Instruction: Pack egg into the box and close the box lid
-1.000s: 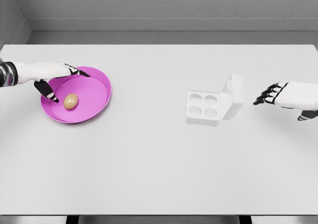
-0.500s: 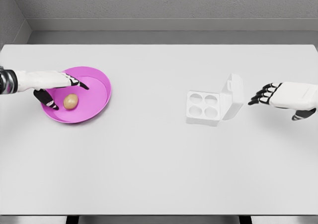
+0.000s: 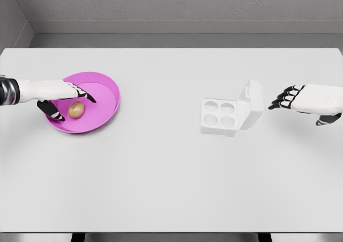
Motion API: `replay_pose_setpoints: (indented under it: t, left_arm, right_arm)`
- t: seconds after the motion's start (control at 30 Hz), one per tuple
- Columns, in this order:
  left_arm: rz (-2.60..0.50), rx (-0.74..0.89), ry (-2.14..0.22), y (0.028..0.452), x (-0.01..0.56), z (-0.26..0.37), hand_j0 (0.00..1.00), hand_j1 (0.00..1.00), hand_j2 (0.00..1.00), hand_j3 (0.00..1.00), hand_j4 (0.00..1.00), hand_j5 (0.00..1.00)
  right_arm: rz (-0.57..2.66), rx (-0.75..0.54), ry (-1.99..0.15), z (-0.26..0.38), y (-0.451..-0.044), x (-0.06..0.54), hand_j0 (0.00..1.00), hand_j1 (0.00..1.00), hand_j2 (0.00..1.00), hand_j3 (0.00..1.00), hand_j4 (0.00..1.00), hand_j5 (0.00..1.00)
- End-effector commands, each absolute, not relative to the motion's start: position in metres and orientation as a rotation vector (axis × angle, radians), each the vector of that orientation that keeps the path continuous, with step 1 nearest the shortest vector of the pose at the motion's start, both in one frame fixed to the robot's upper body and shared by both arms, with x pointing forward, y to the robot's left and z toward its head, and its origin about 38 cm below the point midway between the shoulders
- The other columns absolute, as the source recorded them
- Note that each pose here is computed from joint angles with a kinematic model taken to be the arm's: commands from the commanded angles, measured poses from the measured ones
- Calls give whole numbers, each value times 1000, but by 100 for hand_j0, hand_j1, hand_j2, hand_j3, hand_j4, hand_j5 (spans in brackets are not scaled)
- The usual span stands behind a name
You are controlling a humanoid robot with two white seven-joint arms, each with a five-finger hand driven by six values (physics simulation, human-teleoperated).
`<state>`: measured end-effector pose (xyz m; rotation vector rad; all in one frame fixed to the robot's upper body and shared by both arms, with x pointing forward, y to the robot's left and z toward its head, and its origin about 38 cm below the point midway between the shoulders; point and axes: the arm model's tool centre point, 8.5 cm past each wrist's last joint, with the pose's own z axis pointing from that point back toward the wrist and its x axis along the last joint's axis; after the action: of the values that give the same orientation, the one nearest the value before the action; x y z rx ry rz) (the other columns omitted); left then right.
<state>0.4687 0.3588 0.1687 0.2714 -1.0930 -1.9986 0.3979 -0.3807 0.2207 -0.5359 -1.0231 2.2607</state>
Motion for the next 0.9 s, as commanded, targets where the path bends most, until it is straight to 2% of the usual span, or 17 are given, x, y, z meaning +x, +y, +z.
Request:
replay_pose_setpoints:
  t: [0.0, 0.87]
  left_arm:
    - [-1992, 272, -1095, 359, 469, 169, 83, 83, 83, 83, 83, 83]
    - [-2002, 257, -1057, 361, 468, 160, 83, 83, 83, 83, 83, 83]
  right_arm:
    - [2259, -538, -1023, 221, -381, 398, 100, 100, 100, 100, 100, 100]
    - [2263, -537, -1030, 222, -378, 397, 100, 100, 100, 100, 100, 100]
